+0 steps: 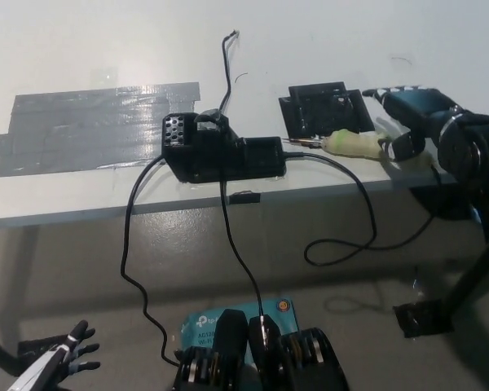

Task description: The robot uses its right hand to grab and lift the soldering gun kept on the middle of the table and puts it in its base

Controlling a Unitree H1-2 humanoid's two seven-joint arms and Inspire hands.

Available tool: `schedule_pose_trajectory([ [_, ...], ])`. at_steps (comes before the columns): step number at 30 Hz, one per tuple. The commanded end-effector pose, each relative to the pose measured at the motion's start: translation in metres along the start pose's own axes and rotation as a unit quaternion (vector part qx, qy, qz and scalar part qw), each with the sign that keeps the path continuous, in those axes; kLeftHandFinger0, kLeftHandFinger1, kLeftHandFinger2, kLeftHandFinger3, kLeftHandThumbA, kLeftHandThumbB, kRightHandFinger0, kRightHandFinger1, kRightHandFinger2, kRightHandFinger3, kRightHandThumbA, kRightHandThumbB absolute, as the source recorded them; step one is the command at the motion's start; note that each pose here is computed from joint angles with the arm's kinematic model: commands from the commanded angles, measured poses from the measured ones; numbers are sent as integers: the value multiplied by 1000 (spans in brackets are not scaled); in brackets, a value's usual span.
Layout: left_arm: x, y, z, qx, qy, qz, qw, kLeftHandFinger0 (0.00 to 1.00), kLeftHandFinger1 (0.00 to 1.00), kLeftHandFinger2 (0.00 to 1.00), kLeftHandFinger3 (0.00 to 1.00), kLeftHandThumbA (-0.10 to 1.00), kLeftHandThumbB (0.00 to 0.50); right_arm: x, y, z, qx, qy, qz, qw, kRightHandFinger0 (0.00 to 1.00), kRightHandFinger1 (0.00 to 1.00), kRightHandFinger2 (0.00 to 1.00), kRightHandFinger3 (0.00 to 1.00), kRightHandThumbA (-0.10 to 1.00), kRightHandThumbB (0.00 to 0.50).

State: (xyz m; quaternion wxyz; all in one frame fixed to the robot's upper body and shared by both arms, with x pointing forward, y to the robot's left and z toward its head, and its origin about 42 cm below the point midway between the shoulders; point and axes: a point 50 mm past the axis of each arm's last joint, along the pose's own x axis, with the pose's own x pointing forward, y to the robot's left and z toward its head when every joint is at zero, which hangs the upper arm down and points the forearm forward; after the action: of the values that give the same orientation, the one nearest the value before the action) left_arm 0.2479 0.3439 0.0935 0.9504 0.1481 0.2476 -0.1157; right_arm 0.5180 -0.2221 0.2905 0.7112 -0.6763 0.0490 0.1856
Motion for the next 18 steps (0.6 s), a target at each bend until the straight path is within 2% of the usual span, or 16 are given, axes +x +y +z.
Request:
schedule_pose_trajectory([
  [1, -4, 8, 9, 25, -4, -8, 1000, 1000, 877, 983, 1000, 1000, 191, -2, -21, -16, 6, 32, -17, 999, 1000, 1000, 1000, 1000, 484, 263],
  [3, -3, 6, 9, 27, -3, -9, 1000, 1000, 875, 989, 1000, 1000, 201, -1, -15, -24, 15, 39, -14, 999, 1000, 1000, 1000, 1000, 462, 265],
  [7, -3, 4, 10, 26, -4, -8, 1000, 1000, 878, 987, 1000, 1000, 190, 2, -13, -25, 17, 45, -12, 999, 1000, 1000, 1000, 1000, 463, 264],
  [8, -2, 1, 9, 22, -6, -13, 1000, 1000, 882, 976, 1000, 1000, 171, 5, -13, -26, 17, 49, -12, 999, 1000, 1000, 1000, 1000, 460, 256],
  [12, -2, 0, 9, 22, -5, -17, 1000, 1000, 894, 996, 1000, 1000, 153, 6, -17, -22, 31, 44, -31, 998, 1000, 1000, 1000, 1000, 433, 246],
  [15, -1, -2, 9, 25, -3, -18, 1000, 1000, 886, 971, 1000, 1000, 160, 7, -22, -20, 46, 41, -48, 997, 1000, 1000, 1000, 1000, 412, 237],
  [17, 0, -3, 9, 26, -3, -16, 1000, 1000, 878, 959, 1000, 1000, 192, 9, -23, -18, 42, 44, -53, 997, 1000, 1000, 1000, 1000, 426, 229],
  [18, 1, -4, 10, 27, -3, -19, 999, 1000, 876, 956, 1000, 1000, 187, 10, -24, -18, 44, 44, -57, 996, 1000, 1000, 1000, 1000, 419, 228],
])
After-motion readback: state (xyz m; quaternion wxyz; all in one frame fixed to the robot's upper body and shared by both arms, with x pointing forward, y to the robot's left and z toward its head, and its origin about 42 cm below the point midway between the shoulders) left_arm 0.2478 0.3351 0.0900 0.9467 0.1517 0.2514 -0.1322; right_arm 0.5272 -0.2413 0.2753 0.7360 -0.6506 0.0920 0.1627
